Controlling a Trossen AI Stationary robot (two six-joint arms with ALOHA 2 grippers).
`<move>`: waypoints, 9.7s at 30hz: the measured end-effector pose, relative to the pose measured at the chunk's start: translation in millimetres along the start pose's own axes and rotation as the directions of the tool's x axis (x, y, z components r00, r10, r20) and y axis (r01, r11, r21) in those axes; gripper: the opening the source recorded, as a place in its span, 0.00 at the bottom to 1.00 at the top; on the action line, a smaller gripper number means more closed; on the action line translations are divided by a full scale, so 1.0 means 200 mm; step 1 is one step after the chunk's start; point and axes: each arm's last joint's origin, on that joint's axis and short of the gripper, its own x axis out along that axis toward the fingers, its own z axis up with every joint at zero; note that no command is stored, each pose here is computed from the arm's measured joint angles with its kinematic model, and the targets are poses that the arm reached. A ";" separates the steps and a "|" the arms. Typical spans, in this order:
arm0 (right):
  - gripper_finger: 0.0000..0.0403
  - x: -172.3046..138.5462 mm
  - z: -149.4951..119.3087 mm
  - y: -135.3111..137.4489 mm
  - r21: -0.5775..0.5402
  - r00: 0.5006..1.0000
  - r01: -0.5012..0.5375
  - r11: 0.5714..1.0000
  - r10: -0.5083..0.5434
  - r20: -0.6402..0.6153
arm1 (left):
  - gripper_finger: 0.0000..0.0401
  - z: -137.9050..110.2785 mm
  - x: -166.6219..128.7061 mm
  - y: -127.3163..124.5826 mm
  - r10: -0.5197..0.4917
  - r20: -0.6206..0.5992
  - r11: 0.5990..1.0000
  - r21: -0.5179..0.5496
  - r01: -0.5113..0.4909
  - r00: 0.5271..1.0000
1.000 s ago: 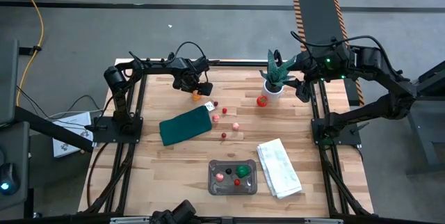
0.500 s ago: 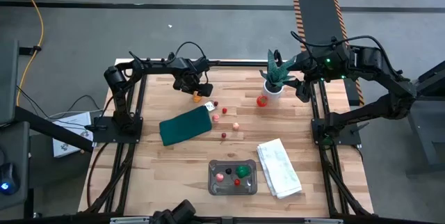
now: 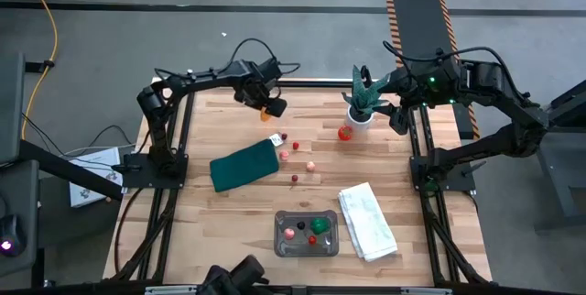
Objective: Pick and placing Produce into tupperware
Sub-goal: Put the orange croissant into the black bin, then put the right pink peach into the black bin
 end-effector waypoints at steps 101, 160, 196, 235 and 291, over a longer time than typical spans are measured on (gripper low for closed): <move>0.61 0.01 0.02 0.00 0.230 1.000 -0.004 0.973 0.000 0.014 | 0.49 -1.11 -0.99 -0.75 -0.431 -0.129 0.511 0.781 0.359 0.893; 0.61 0.00 -0.03 0.10 0.134 0.991 -0.106 0.985 0.116 -0.069 | 0.49 -1.38 -0.30 -1.27 -0.289 0.049 0.666 0.728 0.164 0.956; 0.61 0.00 -0.03 0.10 0.138 0.992 -0.105 0.985 0.114 -0.057 | 0.49 -1.42 -0.02 -1.35 -0.283 -0.061 0.616 0.753 0.231 0.957; 0.61 0.00 -0.01 0.10 0.144 0.992 -0.113 0.983 0.120 -0.037 | 0.49 -1.46 0.26 -1.37 -0.193 -0.134 0.608 0.761 0.226 0.972; 0.61 0.00 -0.02 0.10 0.096 0.992 -0.118 0.988 0.123 -0.038 | 0.45 -1.17 -0.23 -1.35 0.008 -0.062 0.564 0.825 0.046 0.998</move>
